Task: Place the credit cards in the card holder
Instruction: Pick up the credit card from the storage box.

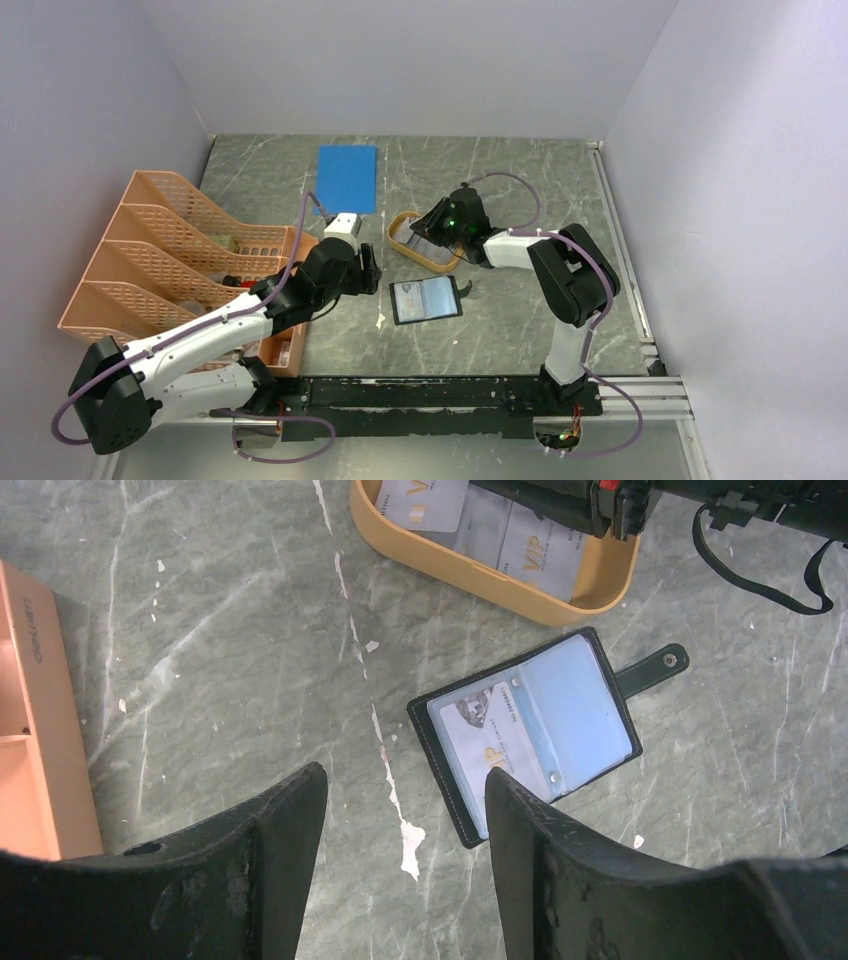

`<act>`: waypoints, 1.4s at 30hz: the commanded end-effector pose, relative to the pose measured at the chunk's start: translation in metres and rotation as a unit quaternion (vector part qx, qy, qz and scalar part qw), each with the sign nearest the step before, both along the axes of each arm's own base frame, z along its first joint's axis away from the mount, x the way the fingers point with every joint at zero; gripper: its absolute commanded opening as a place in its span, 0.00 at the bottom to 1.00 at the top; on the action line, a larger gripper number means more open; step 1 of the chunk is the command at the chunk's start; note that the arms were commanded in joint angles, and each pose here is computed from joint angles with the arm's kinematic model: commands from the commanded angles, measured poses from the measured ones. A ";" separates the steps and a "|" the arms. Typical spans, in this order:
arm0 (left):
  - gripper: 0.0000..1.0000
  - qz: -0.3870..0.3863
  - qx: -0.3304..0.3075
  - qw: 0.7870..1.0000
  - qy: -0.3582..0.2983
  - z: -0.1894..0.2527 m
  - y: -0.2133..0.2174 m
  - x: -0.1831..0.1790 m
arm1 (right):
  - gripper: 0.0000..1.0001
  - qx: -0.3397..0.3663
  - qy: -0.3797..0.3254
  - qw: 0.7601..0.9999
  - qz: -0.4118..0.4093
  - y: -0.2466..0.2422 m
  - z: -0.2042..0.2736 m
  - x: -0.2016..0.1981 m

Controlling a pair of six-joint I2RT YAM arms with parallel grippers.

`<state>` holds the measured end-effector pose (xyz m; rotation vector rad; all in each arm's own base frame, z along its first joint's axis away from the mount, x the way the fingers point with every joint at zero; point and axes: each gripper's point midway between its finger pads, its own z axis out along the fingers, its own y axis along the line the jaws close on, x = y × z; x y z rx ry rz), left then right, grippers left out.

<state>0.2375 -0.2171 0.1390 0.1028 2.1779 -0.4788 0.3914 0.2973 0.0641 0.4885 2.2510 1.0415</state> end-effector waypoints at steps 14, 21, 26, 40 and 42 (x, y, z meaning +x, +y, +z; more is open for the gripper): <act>0.63 0.003 0.000 1.000 -0.004 -0.001 0.001 0.003 | 0.19 0.021 0.006 1.000 0.011 0.012 0.000 0.012; 0.63 0.003 0.001 1.000 -0.003 -0.002 0.001 0.002 | 0.24 0.014 0.033 0.999 0.010 0.013 -0.013 0.011; 0.63 0.003 0.002 1.000 -0.003 -0.002 0.001 0.002 | 0.28 0.004 0.049 0.999 0.008 0.011 -0.022 0.009; 0.63 0.013 0.002 1.000 -0.012 0.007 0.005 0.005 | 0.00 0.051 0.025 0.998 0.012 0.009 0.034 0.008; 0.62 0.020 -0.003 1.000 -0.018 0.013 0.006 0.006 | 0.00 0.060 0.024 0.998 0.010 0.005 0.053 0.003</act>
